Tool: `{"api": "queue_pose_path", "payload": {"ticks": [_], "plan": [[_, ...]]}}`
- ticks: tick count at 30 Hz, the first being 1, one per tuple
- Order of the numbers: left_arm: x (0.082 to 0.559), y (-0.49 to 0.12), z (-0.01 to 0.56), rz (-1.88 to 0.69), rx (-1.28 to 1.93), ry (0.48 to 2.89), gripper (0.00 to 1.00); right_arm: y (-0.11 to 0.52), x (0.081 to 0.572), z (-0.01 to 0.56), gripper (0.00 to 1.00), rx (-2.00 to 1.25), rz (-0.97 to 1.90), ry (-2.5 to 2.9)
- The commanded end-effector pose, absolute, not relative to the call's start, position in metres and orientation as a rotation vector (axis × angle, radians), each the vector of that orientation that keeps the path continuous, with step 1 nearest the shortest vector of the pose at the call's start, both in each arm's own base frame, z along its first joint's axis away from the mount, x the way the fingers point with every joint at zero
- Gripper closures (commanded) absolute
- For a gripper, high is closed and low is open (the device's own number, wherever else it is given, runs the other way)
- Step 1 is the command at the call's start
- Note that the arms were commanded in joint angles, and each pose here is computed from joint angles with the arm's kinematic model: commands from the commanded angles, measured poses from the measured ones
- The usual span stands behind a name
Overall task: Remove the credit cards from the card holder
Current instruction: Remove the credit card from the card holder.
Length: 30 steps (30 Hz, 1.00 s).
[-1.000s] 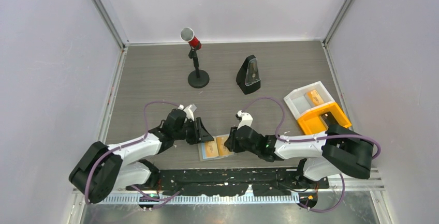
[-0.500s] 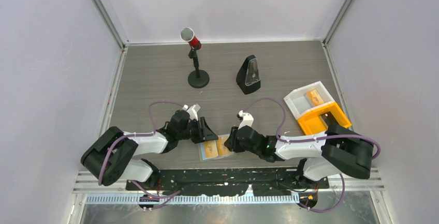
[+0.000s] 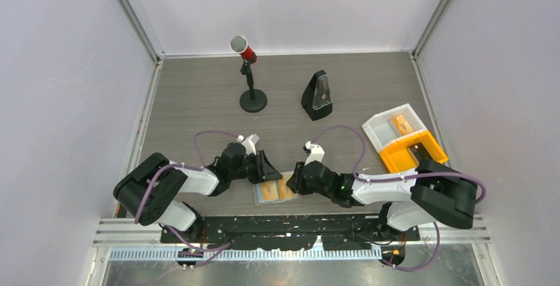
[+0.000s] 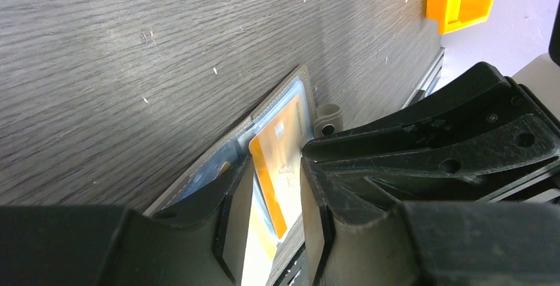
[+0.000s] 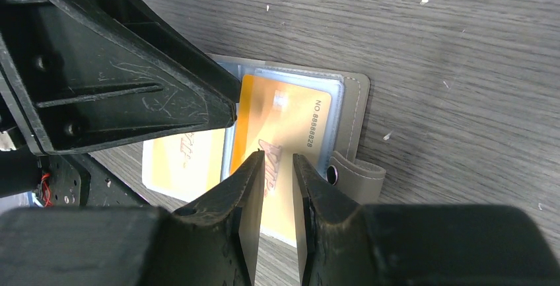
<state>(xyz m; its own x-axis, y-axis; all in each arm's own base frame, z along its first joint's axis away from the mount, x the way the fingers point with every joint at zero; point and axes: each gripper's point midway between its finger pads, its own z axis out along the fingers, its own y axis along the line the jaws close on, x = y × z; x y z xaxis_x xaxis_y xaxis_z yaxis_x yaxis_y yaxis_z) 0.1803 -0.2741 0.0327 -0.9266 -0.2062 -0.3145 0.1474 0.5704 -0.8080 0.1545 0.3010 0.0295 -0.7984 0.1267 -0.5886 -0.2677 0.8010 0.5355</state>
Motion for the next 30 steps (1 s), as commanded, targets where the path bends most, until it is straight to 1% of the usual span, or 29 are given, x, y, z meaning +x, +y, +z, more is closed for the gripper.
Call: {"api": "queue_pose_path", "payload": {"ticks": [1, 14, 20, 25, 30], "plan": [[0.169, -0.268, 0.014, -1.261, -0.061, 2.487, 0.65, 0.292, 0.154, 0.023, 0.7, -0.088, 0.792, 2.377], [0.162, -0.251, -0.006, -1.1, -0.132, 2.571, 0.66, 0.289, 0.157, 0.024, 0.73, -0.068, 0.773, 2.376], [0.162, -0.251, -0.003, -1.077, -0.134, 2.587, 0.67, 0.288, 0.158, 0.024, 0.73, -0.067, 0.767, 2.375], [0.16, -0.248, -0.002, -0.938, -0.09, 2.649, 0.68, 0.287, 0.159, 0.025, 0.73, -0.068, 0.759, 2.373], [0.156, -0.248, -0.003, -0.93, -0.117, 2.673, 0.69, 0.287, 0.159, 0.024, 0.73, -0.068, 0.757, 2.374]]}}
